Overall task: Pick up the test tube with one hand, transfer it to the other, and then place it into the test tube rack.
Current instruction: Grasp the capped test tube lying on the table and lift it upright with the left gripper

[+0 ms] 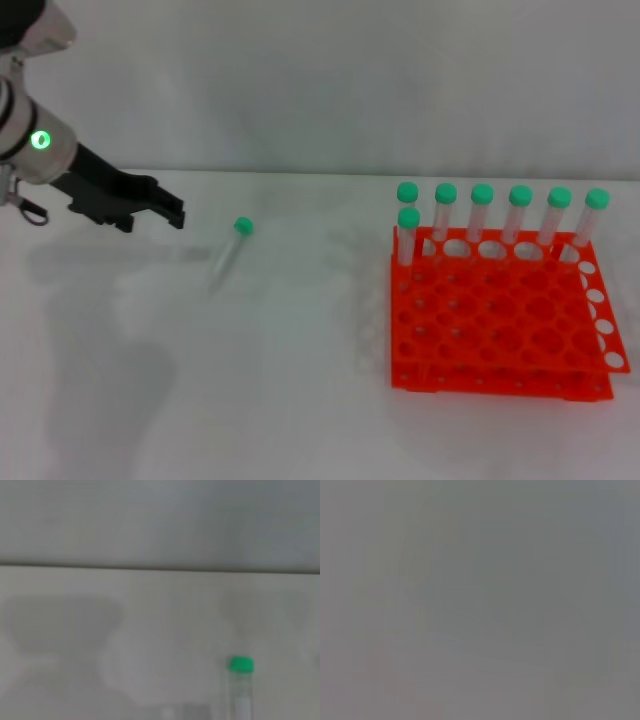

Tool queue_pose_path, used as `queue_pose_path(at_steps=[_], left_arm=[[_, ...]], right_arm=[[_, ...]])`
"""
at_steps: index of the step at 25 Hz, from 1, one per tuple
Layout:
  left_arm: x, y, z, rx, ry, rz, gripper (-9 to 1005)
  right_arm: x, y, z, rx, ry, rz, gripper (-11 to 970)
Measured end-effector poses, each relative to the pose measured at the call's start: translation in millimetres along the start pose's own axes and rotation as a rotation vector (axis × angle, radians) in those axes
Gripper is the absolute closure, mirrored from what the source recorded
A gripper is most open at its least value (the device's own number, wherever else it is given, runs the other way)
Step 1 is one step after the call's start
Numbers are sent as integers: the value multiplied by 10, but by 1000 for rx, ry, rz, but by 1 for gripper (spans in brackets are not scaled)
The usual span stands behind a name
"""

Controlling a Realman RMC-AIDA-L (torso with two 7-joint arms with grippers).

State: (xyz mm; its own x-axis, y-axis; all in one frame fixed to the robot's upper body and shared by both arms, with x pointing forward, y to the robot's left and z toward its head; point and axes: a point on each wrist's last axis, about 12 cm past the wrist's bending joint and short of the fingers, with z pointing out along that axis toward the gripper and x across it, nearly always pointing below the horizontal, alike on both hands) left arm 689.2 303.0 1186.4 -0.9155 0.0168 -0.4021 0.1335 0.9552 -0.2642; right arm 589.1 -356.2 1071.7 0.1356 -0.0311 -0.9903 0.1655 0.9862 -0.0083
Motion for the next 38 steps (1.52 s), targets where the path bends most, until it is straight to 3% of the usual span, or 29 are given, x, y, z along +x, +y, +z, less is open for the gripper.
queue_pose_path(at_steps=[12,23,26,38], left_arm=[[120,-260,313,24,31,23,228],[240,-220,412,-25,63,16,232],[261,-251,470,-20,59,26,289],[360,-337,662,-25,32,43,302]], right_arm=[[-2,9,7,-6,1,23,192],[-32,55,52,-18,-9,24,191],[-34,58,55,-19,-9,24,191],[-31,66,67,-19,-2,26,191]])
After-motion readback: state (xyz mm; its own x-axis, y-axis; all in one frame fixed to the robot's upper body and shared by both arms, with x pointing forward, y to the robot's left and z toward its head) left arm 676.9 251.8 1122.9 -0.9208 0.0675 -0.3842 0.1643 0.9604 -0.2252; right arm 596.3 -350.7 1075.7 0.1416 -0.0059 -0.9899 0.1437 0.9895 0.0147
